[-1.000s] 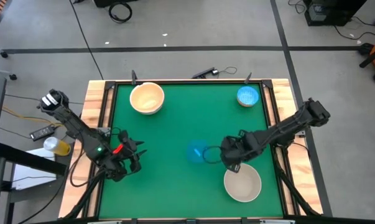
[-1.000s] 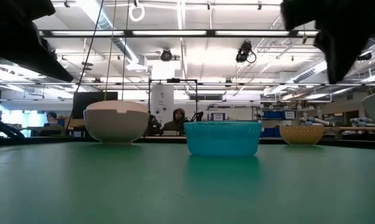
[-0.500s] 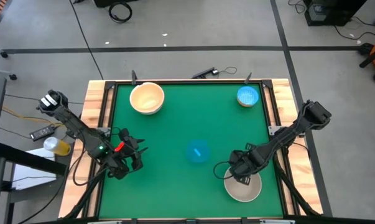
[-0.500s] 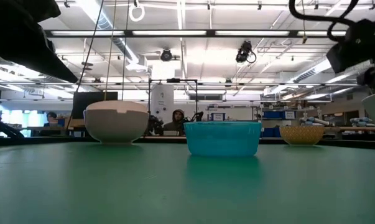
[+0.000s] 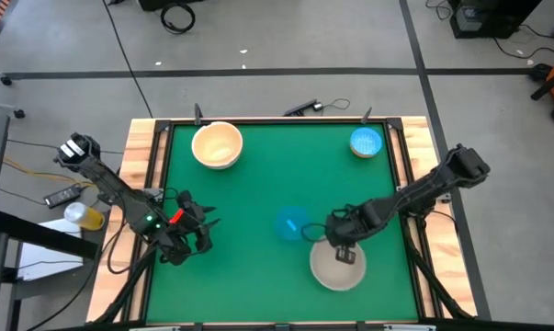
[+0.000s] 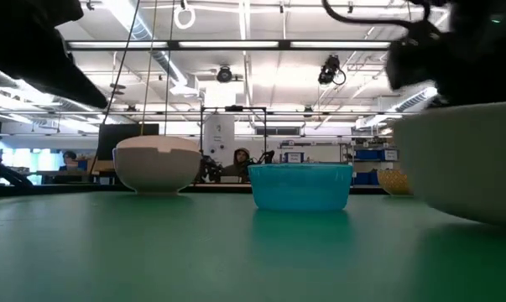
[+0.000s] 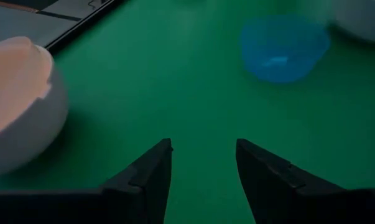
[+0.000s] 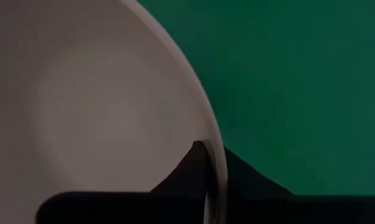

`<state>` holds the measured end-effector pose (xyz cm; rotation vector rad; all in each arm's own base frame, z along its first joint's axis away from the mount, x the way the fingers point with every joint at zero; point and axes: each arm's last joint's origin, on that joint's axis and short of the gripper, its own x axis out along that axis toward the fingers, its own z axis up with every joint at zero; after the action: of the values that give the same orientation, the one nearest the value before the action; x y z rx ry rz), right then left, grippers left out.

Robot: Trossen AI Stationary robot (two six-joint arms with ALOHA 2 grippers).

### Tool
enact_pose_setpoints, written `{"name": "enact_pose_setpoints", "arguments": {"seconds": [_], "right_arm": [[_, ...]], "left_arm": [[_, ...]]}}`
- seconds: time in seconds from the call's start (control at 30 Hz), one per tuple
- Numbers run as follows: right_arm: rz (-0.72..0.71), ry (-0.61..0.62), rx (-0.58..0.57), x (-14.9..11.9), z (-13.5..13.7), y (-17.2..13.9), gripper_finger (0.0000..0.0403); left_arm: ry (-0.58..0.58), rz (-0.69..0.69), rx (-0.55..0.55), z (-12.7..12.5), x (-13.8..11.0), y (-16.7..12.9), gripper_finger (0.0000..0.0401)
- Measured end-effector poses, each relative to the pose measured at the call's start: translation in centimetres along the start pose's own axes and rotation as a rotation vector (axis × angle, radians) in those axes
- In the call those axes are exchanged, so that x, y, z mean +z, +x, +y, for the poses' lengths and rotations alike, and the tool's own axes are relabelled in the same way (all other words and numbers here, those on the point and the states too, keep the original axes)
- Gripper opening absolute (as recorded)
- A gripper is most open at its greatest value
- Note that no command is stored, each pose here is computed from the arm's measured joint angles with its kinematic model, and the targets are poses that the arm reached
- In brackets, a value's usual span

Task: Nest bowls inside each other
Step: Stack the gray bowl on top of the orange transparent bowl

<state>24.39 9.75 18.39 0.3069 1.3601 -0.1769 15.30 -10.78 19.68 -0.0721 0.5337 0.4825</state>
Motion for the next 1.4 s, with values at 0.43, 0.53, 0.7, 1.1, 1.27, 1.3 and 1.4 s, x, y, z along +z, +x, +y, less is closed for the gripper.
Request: {"name": "enact_pose_setpoints", "arguments": {"seconds": [0.43, 0.53, 0.7, 1.1, 1.27, 1.3, 1.4], "right_arm": [[-0.763, -0.284, -0.009, 10.0, 0.5, -8.0, 0.0018], [-0.998, -0.201, -0.053, 12.9, -1.1, -9.3, 0.0016], [-1.279, 0.024, -0.145, 17.1, -5.5, -9.8, 0.0014], [-1.376, 0.366, -0.094, 27.1, -14.7, -2.3, 0.0014], [-1.394, 0.444, -0.067, 30.3, -16.2, -0.6, 0.0014], [-1.373, 0.451, -0.076, 30.9, -16.5, -0.2, 0.0014], [-1.309, 0.471, -0.097, 32.4, -17.2, 0.5, 0.0014]], "left_arm": [[-0.088, -0.001, 0.025, 0.4, 1.4, 1.7, 0.0181], [-0.116, 0.030, 0.013, 0.5, 1.5, 2.0, 0.0181], [-0.166, 0.028, 0.007, 0.4, 1.6, 2.1, 0.0181], [-0.193, 0.014, 0.052, 0.4, 1.5, 2.8, 0.0181], [-0.194, 0.024, 0.056, 0.3, 1.3, 2.8, 0.0181], [-0.200, 0.028, 0.051, 0.2, 1.3, 2.9, 0.0181], [-0.188, 0.048, 0.050, 0.1, 1.0, 3.0, 0.0181]]}}
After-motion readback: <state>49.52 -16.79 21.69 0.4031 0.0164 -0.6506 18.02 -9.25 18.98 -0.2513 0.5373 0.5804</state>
